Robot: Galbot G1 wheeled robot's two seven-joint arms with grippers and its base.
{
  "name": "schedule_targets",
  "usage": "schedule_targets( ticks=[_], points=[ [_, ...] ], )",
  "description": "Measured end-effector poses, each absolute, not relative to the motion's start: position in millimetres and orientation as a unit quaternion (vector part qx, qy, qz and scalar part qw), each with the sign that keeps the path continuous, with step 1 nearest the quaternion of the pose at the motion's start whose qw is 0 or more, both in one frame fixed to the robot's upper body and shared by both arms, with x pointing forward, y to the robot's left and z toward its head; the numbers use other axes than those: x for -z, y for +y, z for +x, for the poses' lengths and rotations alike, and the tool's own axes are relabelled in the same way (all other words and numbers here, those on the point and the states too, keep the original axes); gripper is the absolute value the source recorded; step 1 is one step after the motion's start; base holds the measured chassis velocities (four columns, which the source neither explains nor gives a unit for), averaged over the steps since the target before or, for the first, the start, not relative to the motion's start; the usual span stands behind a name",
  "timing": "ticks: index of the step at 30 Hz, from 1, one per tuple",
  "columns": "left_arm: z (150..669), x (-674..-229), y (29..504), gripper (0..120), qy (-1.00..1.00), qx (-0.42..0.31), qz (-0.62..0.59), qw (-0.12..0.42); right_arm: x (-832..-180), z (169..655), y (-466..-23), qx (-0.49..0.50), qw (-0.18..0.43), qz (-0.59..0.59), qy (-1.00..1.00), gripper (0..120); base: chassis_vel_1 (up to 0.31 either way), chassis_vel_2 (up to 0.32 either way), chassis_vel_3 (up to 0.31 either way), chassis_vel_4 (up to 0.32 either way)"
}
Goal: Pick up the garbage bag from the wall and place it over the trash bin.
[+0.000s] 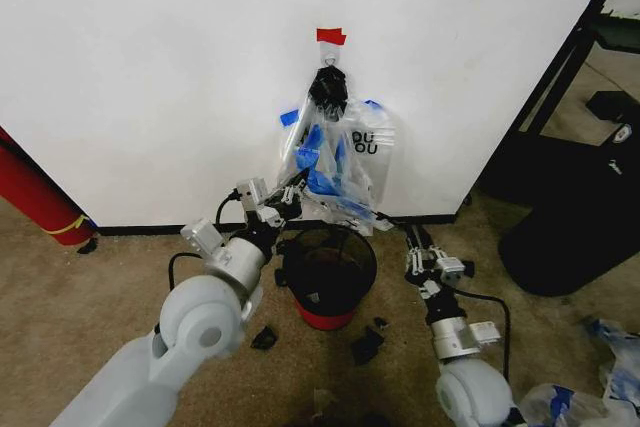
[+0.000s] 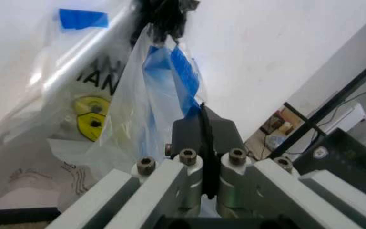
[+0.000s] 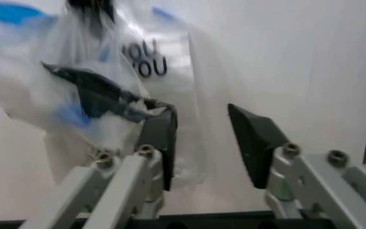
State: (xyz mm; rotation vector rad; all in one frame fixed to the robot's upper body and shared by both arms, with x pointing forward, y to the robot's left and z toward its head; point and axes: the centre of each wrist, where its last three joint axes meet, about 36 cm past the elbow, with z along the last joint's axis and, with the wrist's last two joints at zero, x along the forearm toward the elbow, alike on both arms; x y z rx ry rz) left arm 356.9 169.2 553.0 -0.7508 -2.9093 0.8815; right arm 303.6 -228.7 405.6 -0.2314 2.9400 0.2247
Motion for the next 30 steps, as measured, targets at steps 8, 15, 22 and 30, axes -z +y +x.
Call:
schedule_targets(
  ticks=[8, 15, 22, 30],
  points=[
    [361.0, -540.4, 157.0, 0, -0.929, -0.283, -0.236, 0.012, -473.5, 269.6, -254.9, -0.1, 0.082, -0.119, 0.985, 63, 0.0, 0.0, 0.0, 0.0],
    [366.7, -532.6, 155.9, 0, -0.934, -0.277, -0.227, 0.015, -515.9, 271.0, -262.3, -0.176, 0.06, -0.184, 0.965, 89, 0.0, 0.0, 0.0, 0.0],
    [366.4, -530.9, 151.6, 0, -0.933, -0.273, -0.235, 0.019, -532.5, 310.1, -277.9, -0.191, 0.018, -0.26, 0.946, 100, 0.0, 0.0, 0.0, 0.0],
    [375.7, -524.8, 144.0, 0, -0.932, -0.268, -0.243, 0.027, -523.8, 386.3, -316.4, -0.18, -0.021, -0.307, 0.934, 100, 0.0, 0.0, 0.0, 0.0]
  ],
)
